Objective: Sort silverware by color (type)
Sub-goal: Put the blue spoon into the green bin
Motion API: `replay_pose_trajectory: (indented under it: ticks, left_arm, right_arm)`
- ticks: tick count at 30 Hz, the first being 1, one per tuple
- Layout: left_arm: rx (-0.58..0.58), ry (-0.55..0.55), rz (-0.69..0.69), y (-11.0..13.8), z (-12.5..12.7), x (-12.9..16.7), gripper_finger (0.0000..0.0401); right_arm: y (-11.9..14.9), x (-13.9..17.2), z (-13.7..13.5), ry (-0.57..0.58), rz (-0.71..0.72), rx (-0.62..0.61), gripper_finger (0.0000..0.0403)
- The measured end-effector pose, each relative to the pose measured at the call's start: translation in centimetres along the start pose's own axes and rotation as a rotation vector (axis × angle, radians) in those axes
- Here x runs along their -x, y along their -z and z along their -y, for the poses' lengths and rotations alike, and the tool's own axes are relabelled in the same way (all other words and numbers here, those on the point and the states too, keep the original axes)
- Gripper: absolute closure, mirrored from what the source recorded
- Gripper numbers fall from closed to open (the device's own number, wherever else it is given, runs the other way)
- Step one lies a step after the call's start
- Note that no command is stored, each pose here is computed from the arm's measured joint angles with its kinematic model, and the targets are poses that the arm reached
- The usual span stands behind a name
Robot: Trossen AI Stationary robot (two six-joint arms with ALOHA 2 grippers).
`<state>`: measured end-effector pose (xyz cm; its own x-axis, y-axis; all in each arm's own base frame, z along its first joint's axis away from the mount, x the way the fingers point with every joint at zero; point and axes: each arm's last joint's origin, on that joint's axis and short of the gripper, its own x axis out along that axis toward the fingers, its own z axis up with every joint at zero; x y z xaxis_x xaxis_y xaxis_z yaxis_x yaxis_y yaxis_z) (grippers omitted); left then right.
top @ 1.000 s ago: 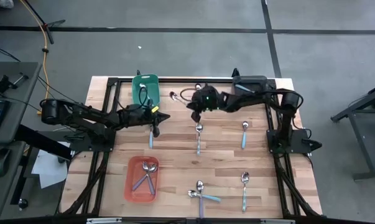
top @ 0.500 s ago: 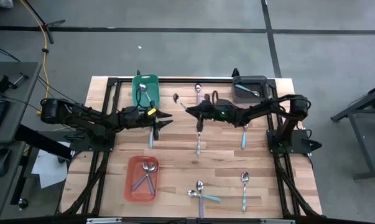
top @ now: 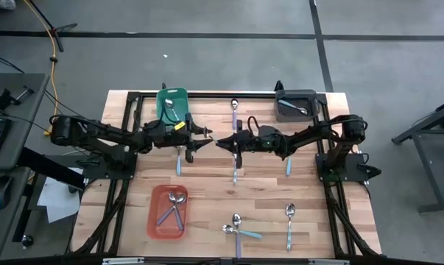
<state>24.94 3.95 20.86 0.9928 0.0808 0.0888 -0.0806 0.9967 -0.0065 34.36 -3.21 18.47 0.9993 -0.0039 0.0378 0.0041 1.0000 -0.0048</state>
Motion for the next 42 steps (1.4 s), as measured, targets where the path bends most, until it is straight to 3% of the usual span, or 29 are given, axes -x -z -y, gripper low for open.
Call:
replay_pose_trajectory:
  ticks: [8,17,29,35,42]
  left_arm:
    - [-0.047,0.066,0.026,-0.7,0.2,-0.4,0.0269]
    - [-0.079,0.076,0.043,-0.8,0.2,-0.4,0.0387]
    - [-0.086,0.002,0.036,-2.6,-1.2,0.8,0.0396]
    - [0.037,-0.154,-0.204,-5.3,-3.9,2.6,0.0397]
    - [0.195,-0.483,-0.626,-8.8,-7.8,5.3,0.0397]
  right_arm:
    - [-0.2,-0.1,0.0,-0.004,0.002,0.000,0.0399]
    - [0.2,-0.2,0.1,-0.006,-0.034,0.000,0.0394]
    - [0.6,0.3,1.0,0.074,-0.151,-0.033,0.0282]
    - [-0.4,1.5,2.1,0.176,-0.266,0.011,0.0288]
    - [-1.8,3.0,2.5,0.249,-0.364,0.038,0.0373]
